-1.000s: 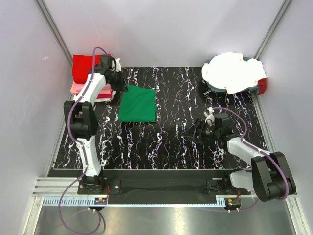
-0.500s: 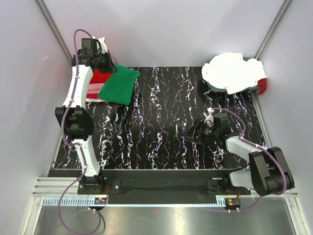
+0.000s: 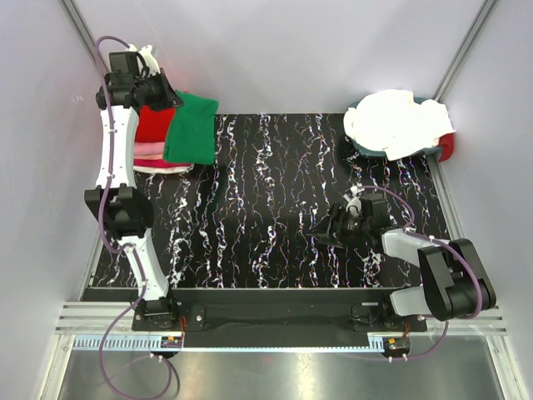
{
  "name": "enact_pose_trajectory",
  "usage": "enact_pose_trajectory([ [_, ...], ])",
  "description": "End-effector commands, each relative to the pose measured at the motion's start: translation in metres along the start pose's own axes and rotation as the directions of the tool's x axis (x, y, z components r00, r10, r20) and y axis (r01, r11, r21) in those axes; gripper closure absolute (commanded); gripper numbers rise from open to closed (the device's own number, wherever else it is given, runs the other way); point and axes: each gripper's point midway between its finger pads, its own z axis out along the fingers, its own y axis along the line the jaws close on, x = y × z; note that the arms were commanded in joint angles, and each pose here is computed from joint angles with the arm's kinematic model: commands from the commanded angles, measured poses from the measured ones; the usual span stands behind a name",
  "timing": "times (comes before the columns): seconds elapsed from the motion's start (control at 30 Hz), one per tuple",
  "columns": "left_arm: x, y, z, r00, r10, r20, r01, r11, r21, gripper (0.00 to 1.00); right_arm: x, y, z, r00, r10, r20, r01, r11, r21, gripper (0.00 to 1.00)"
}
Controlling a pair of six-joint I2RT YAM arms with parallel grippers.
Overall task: Fold and stack the t-shirts
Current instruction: Neatly place the folded tshirt to the corner
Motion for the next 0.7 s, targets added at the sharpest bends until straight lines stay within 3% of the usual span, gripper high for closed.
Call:
enact_pose_trajectory([
  [0.0,-0.037,-0.017,-0.018,0.992,0.043,0.114,-0.053,0.995,0.079,1.00,-0.014,0.016,0.001,0.999,-0.047,0.021,0.048,0.997,-0.052,0.30],
  [0.67,-0.110,-0.012,-0.064,0.933,0.035,0.359,-0.091,0.986,0.142,1.00,-0.013,0.013,0.006,1.000,-0.031,-0.004,0.031,0.998,-0.057,0.30],
])
